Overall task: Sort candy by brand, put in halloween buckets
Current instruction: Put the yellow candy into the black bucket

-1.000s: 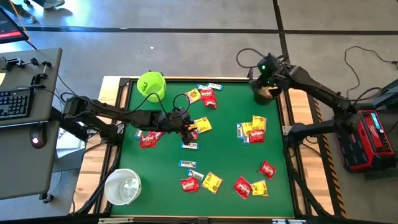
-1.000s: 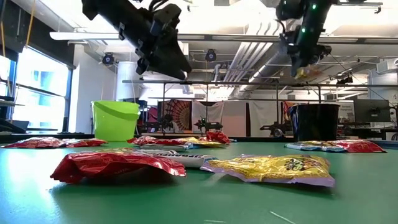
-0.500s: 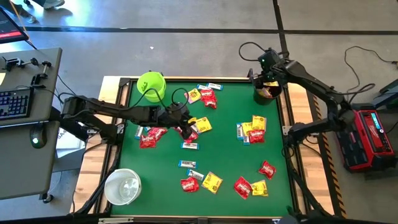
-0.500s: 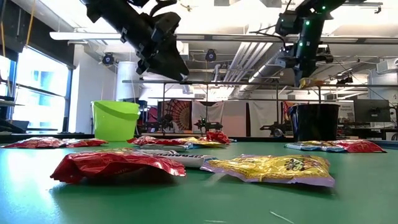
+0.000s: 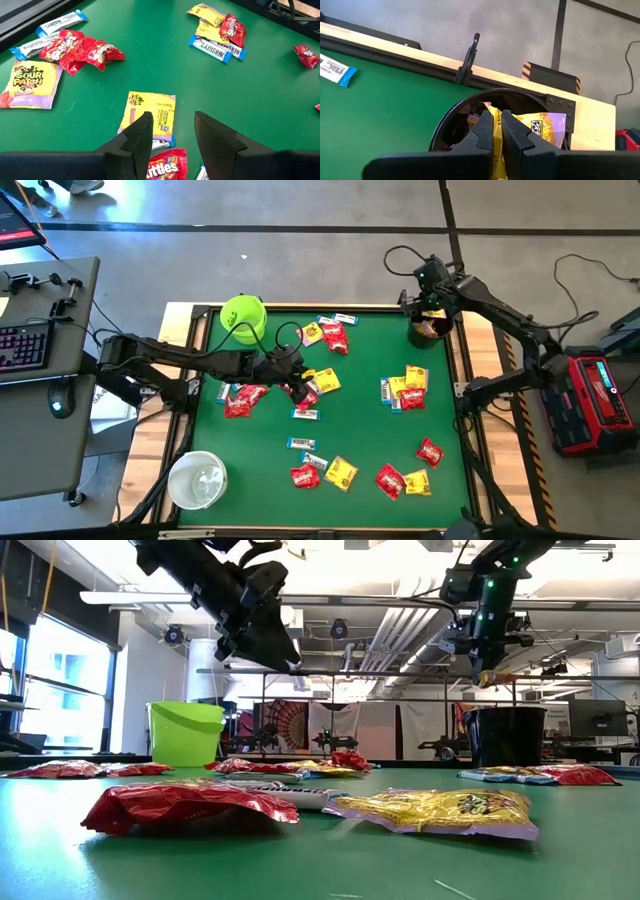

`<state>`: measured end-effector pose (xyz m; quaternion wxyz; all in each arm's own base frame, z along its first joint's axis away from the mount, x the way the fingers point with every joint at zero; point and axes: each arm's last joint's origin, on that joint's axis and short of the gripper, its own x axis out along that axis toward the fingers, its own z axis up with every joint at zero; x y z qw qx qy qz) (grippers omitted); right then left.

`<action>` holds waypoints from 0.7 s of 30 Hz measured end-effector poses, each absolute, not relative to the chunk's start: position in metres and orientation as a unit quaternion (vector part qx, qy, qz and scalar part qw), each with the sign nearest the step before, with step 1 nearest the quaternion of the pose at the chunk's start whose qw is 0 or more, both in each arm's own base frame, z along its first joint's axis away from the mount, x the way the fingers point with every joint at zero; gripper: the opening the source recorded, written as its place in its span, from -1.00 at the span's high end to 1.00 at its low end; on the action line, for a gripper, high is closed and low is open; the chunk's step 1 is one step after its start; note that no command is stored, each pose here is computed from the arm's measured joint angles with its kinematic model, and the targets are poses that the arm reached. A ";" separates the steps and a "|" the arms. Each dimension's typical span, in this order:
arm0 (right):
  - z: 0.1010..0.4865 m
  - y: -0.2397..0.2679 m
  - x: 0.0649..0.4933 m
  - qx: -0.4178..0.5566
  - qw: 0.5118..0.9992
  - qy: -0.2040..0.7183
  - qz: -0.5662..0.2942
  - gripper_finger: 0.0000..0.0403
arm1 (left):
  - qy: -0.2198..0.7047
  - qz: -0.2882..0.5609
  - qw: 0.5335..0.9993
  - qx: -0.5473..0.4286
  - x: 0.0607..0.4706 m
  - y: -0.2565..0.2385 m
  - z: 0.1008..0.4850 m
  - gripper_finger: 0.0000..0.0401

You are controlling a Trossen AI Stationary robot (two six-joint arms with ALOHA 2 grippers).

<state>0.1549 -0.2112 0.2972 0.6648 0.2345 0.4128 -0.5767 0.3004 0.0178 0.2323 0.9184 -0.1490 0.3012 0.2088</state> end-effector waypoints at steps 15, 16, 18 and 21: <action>0.246 -0.204 0.145 0.260 0.667 0.396 -0.575 1.00 | 0.302 0.213 0.917 -0.150 0.300 0.018 0.232 0.32; 0.243 -0.204 0.144 0.261 0.664 0.398 -0.578 1.00 | 0.302 0.212 0.917 -0.149 0.300 0.018 0.232 0.32; 0.235 -0.204 0.142 0.263 0.661 0.397 -0.580 1.00 | 0.302 0.212 0.917 -0.148 0.300 0.018 0.232 0.32; 0.222 -0.203 0.138 0.273 0.657 0.393 -0.582 1.00 | 0.302 0.212 0.917 -0.148 0.300 0.018 0.232 0.32</action>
